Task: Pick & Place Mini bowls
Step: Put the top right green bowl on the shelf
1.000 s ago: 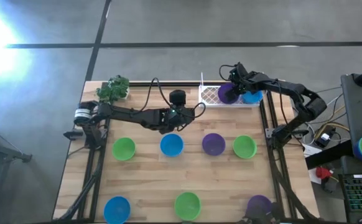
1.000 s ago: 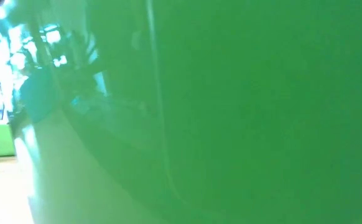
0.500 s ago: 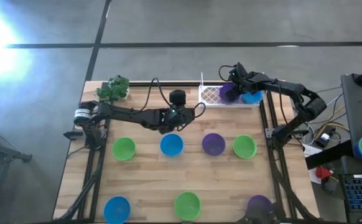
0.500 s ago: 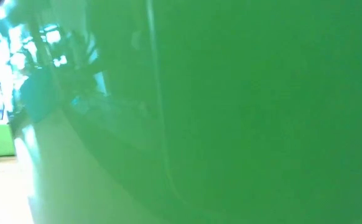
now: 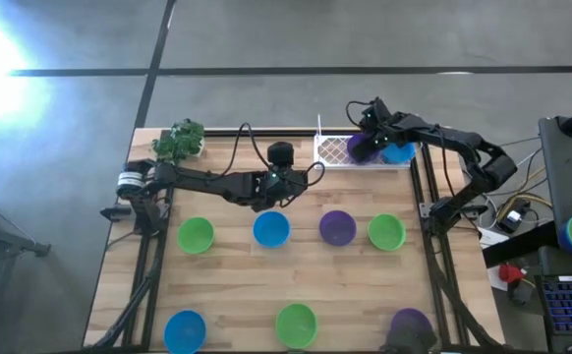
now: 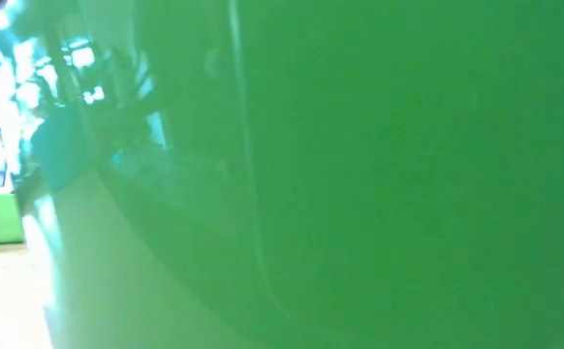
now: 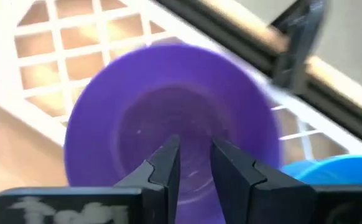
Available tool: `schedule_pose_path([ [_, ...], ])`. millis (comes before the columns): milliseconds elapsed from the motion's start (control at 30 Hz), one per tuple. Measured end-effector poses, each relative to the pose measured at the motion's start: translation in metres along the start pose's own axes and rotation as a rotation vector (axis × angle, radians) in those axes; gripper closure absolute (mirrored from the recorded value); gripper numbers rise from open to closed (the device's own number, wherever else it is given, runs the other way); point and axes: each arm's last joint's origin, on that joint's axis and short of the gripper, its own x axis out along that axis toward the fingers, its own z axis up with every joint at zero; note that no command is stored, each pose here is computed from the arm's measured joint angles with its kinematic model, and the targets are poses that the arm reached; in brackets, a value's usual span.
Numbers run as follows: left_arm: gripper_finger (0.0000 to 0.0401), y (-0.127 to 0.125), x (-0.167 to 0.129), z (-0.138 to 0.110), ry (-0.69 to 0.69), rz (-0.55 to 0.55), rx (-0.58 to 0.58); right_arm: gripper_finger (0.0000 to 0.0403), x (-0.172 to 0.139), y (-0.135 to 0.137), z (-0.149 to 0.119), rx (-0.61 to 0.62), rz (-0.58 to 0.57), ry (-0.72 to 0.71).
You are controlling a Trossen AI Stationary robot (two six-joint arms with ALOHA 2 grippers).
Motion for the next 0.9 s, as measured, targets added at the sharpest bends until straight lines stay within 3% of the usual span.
schedule_pose_path([
  [233,0.0316,0.000,0.000,0.000,0.000,0.000,-0.001,0.0334,0.006,-0.001,-0.004,0.010,-0.025,0.027],
  [567,0.0316,0.000,0.000,0.000,0.000,0.000,-0.004,0.0334,0.006,-0.006,-0.005,0.031,-0.166,0.027],
  [900,0.0316,0.000,0.000,0.000,0.000,0.000,-0.005,0.0329,-0.004,-0.006,-0.005,0.027,-0.167,0.039],
])
